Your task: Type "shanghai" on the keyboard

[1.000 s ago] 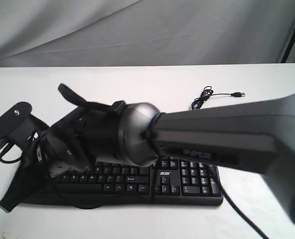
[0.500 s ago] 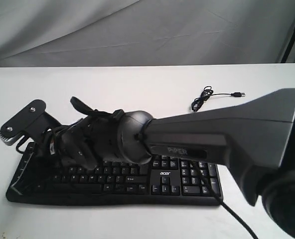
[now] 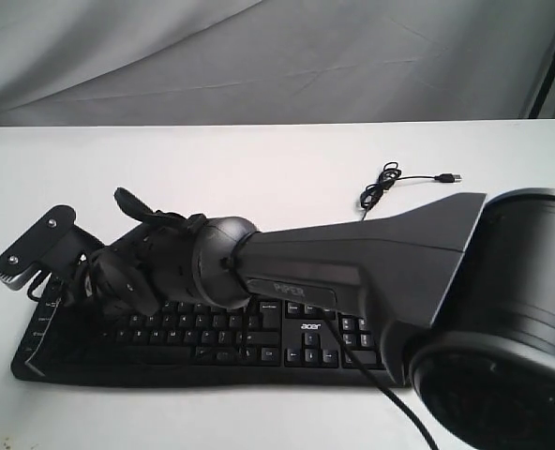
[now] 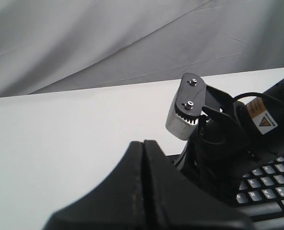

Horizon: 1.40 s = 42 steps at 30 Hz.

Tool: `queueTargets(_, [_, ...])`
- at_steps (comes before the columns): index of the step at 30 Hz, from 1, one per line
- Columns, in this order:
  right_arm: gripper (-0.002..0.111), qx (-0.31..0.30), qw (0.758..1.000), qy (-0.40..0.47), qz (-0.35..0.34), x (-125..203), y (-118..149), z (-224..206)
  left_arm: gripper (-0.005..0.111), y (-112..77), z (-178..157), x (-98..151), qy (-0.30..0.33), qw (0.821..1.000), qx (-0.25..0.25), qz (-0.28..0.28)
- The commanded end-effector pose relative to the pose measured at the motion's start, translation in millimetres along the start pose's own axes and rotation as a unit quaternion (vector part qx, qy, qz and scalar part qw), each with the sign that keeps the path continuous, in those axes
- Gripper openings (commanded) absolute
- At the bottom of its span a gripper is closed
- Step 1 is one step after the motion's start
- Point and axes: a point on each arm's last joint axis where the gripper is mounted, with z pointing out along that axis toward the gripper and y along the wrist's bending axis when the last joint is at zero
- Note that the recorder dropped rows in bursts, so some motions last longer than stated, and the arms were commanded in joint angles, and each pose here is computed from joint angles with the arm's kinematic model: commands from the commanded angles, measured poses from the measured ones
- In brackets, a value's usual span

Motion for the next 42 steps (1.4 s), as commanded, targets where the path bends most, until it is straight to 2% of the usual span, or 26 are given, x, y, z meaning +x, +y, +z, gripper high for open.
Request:
queueTargets(1, [0.000, 0.002, 1.000, 0.001, -0.015, -0.4, 0.0, 0.9, 0.000, -0.2, 0.1, 0.8, -0.002, 1.000, 0.002, -0.001])
queueTargets(30, [0.000, 0.002, 1.000, 0.015, -0.023, 8.5, 1.7, 10.7, 0.000, -0.2, 0.1, 0.8, -0.002, 1.000, 0.002, -0.001])
queueTargets(38, [0.000, 0.013, 0.999, 0.003, -0.041, -11.7, -1.3, -27.8, 0.000, -0.2, 0.1, 0.8, -0.002, 1.000, 0.002, -0.001])
queueTargets(42, [0.000, 0.019, 1.000, 0.000, -0.024, -0.7, -6.6, -50.6, 0.000, -0.2, 0.1, 0.8, -0.002, 1.000, 0.002, -0.001])
